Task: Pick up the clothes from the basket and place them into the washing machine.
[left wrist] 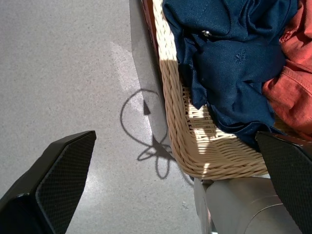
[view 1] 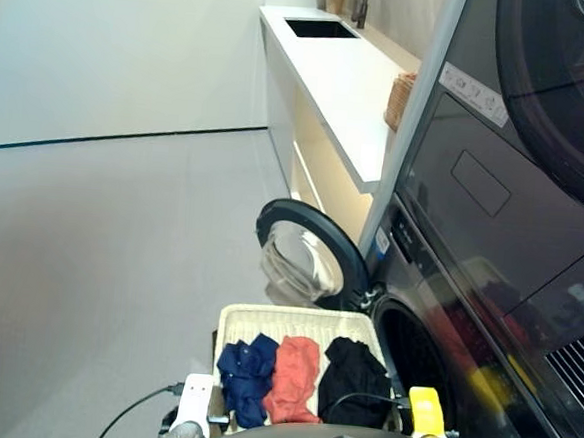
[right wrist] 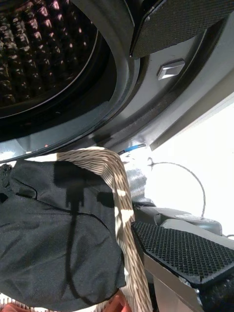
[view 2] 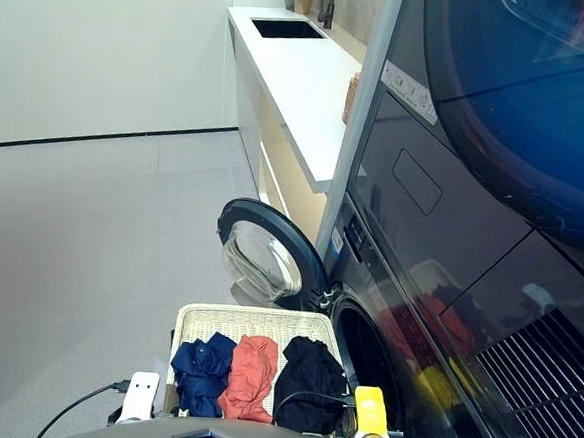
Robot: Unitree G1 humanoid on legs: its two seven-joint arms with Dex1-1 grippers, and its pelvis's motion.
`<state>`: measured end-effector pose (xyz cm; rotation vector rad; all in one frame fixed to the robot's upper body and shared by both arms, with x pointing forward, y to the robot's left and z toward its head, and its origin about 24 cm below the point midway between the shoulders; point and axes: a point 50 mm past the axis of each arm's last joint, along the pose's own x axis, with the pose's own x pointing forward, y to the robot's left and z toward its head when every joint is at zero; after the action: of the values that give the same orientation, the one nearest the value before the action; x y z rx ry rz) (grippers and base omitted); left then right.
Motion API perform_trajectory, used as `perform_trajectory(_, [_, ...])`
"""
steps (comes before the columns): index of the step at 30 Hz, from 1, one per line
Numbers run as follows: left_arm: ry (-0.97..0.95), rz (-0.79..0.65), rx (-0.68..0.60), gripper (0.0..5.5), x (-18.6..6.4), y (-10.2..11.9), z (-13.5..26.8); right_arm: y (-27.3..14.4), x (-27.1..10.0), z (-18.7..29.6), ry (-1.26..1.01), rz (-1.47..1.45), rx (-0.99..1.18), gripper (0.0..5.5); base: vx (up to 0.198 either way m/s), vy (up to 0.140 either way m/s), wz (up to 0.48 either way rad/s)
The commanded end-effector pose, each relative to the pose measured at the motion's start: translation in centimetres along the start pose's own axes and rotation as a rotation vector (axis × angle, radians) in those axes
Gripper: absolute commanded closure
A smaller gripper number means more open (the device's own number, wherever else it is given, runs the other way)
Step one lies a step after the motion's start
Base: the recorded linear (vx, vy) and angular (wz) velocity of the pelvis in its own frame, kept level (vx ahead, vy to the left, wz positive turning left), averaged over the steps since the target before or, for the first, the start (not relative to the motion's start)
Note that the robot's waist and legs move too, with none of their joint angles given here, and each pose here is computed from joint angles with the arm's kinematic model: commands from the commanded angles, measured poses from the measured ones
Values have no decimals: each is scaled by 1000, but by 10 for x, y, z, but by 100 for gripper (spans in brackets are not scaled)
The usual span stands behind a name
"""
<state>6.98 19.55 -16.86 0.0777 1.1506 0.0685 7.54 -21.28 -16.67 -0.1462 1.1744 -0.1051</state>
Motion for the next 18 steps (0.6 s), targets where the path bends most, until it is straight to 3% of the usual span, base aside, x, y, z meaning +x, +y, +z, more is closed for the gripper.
perform_trajectory(1, [-52, -34, 4, 0, 6, -12, 21, 17, 3, 13, -33, 57, -70, 0, 0, 0, 0])
perform_trajectory(18, [-80, -47, 60, 0, 8, -15, 32, 23, 4, 27, -85, 81, -106, 0, 0, 0, 0])
